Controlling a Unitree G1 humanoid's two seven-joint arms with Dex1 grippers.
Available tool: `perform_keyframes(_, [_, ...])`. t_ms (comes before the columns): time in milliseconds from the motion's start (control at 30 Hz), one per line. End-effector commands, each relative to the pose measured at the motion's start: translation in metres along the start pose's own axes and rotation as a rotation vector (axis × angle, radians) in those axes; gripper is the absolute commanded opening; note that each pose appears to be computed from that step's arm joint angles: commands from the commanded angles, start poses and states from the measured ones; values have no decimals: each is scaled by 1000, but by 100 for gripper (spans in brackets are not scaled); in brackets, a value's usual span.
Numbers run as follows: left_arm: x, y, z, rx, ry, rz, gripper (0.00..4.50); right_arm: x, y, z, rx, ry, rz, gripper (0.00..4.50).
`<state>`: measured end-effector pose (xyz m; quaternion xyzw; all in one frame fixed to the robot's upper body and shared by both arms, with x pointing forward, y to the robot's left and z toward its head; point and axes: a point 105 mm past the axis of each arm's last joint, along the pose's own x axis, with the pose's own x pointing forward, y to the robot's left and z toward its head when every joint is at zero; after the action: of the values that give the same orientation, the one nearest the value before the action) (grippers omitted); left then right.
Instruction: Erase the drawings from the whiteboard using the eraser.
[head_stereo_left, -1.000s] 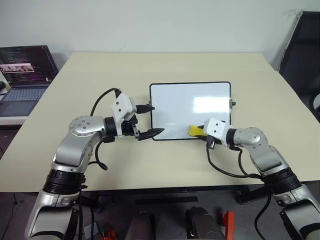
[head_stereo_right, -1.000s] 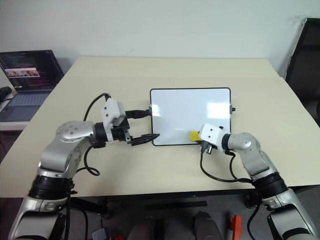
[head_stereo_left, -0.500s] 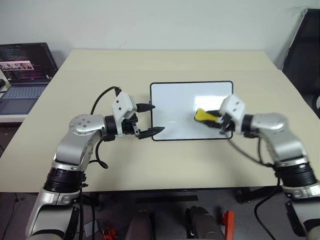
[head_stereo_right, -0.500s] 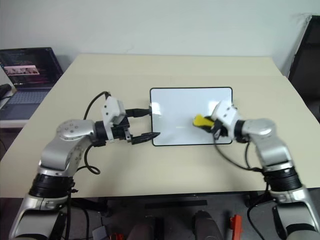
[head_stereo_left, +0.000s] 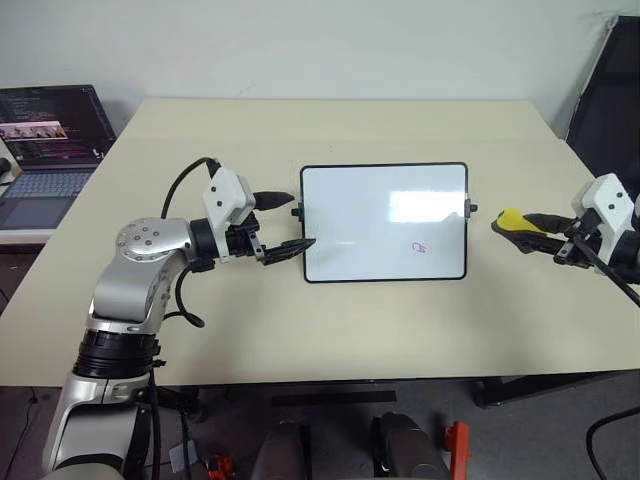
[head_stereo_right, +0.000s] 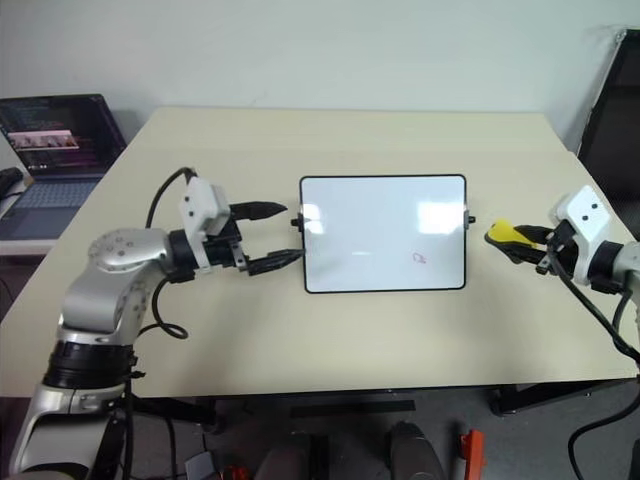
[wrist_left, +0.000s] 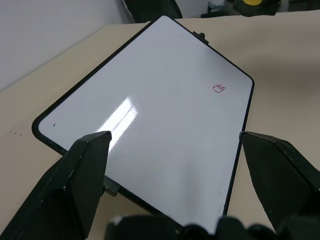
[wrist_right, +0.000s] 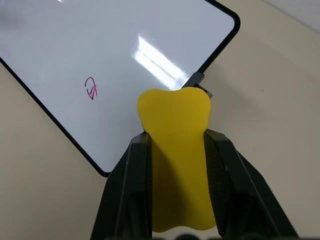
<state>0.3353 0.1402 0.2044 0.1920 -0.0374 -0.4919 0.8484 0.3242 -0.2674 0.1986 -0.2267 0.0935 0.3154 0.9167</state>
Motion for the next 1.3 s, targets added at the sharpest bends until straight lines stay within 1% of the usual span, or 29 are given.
perform_keyframes(33, [2,-2,10,33,-29,-12,450,-2,-3,9,-30,-38,-19,109])
perform_keyframes(367, [5,-7,9,26,-31,-31,450,3,-1,10,-46,-33,-3,109])
perform_keyframes(933, [5,-8,5,17,-24,-37,450,8,6,13,-59,-38,23,109])
perform_keyframes(1300, [8,-9,3,18,-16,-45,450,8,6,8,-68,-18,25,109])
